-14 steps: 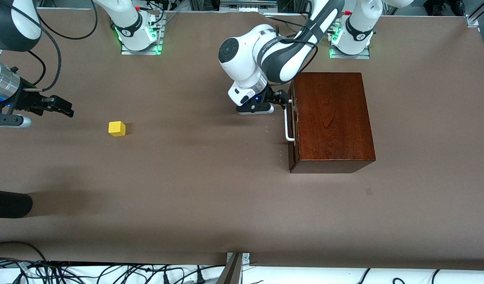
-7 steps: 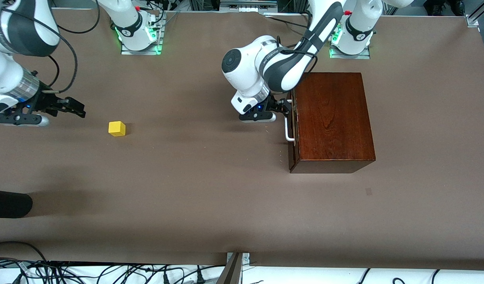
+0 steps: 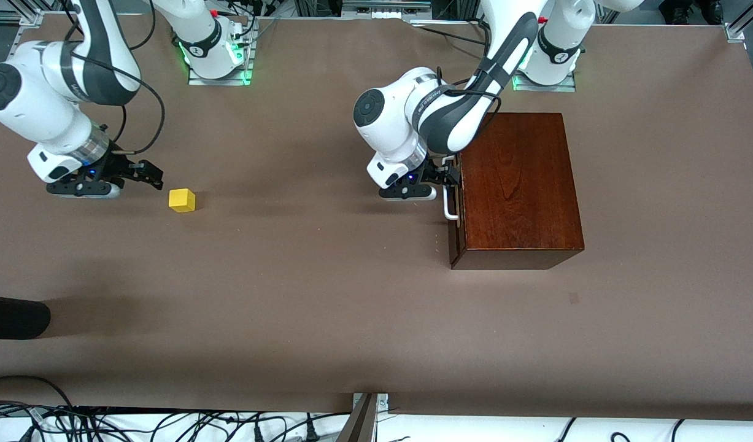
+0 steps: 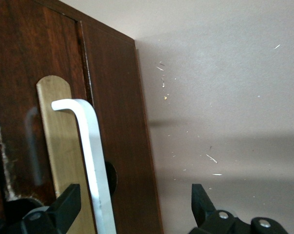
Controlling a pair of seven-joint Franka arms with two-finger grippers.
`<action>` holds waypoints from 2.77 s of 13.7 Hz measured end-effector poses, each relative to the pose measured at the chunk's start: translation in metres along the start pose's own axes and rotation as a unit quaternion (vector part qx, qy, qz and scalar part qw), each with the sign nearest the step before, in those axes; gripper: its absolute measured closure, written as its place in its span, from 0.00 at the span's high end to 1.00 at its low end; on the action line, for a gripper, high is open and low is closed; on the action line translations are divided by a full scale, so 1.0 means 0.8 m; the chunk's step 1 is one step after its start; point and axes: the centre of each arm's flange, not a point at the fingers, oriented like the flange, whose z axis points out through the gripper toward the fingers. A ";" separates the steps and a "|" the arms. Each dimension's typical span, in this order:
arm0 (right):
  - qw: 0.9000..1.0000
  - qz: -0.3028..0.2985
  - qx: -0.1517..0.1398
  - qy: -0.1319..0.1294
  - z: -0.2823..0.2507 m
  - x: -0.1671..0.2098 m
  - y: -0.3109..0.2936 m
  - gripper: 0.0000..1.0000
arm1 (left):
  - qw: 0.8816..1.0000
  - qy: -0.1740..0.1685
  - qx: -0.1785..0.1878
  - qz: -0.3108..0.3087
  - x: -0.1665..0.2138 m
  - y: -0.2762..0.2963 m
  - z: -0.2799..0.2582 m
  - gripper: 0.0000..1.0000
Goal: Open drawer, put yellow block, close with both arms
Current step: 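Pull the drawer open with the left gripper while the right gripper grasps the cube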
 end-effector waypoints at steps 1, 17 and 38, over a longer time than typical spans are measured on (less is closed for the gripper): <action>1.000 -0.012 -0.001 0.003 0.011 -0.005 0.000 1.00 | 1.000 0.001 -0.002 0.001 0.000 0.002 0.001 1.00; 0.990 -0.137 -0.031 0.017 0.152 -0.035 0.004 1.00 | 0.999 0.000 -0.035 -0.038 0.002 0.018 0.006 1.00; 0.984 -0.170 -0.043 0.026 0.206 -0.039 -0.011 0.56 | 0.997 0.031 -0.066 -0.032 -0.005 0.086 -0.029 1.00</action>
